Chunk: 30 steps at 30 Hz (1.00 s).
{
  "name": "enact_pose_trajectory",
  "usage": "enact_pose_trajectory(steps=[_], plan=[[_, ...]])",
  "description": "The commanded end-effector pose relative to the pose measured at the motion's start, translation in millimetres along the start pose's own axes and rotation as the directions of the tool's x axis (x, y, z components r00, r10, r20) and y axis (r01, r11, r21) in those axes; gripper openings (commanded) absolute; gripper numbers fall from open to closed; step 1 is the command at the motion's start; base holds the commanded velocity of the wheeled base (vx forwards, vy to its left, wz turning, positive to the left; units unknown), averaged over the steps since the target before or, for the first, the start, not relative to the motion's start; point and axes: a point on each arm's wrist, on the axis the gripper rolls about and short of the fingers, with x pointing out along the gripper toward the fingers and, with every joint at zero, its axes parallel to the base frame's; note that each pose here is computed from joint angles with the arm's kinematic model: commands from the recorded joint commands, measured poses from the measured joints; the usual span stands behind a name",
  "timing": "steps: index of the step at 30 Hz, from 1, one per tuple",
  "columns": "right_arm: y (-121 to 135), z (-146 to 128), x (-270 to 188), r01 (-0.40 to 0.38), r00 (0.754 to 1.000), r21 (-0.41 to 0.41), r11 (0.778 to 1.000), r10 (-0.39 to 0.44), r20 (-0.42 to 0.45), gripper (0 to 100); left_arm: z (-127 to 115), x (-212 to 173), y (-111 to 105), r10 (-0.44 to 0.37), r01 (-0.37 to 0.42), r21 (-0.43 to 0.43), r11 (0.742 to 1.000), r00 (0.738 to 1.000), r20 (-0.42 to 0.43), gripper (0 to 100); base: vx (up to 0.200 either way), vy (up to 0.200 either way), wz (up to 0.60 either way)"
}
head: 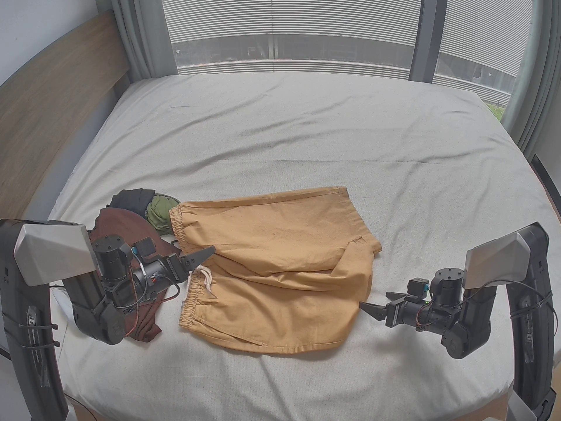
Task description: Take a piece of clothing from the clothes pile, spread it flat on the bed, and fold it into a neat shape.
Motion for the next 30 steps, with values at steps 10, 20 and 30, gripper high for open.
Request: enact_pose_trajectory(steps=[10,20,30], plan=[[-7,-8,18,-0.022,1.0,-0.044,0.999,0.022,0.002,100,0,0,-1,-0.002,0.002,0.001,1.0,1.0,0.0,100,0.0,0.0,0.0],[-1,-1,33,-0.08,0.996,-0.07,0.994,0.083,0.037,100,0,0,-1,-0.002,0.002,0.001,1.0,1.0,0.0,100,0.0,0.0,0.0],[15,1,37,-0.238,0.971,0.001,0.971,0.238,0.009,100,0,0,-1,-0.002,0.002,0.001,1.0,1.0,0.0,100,0.0,0.0,0.0]])
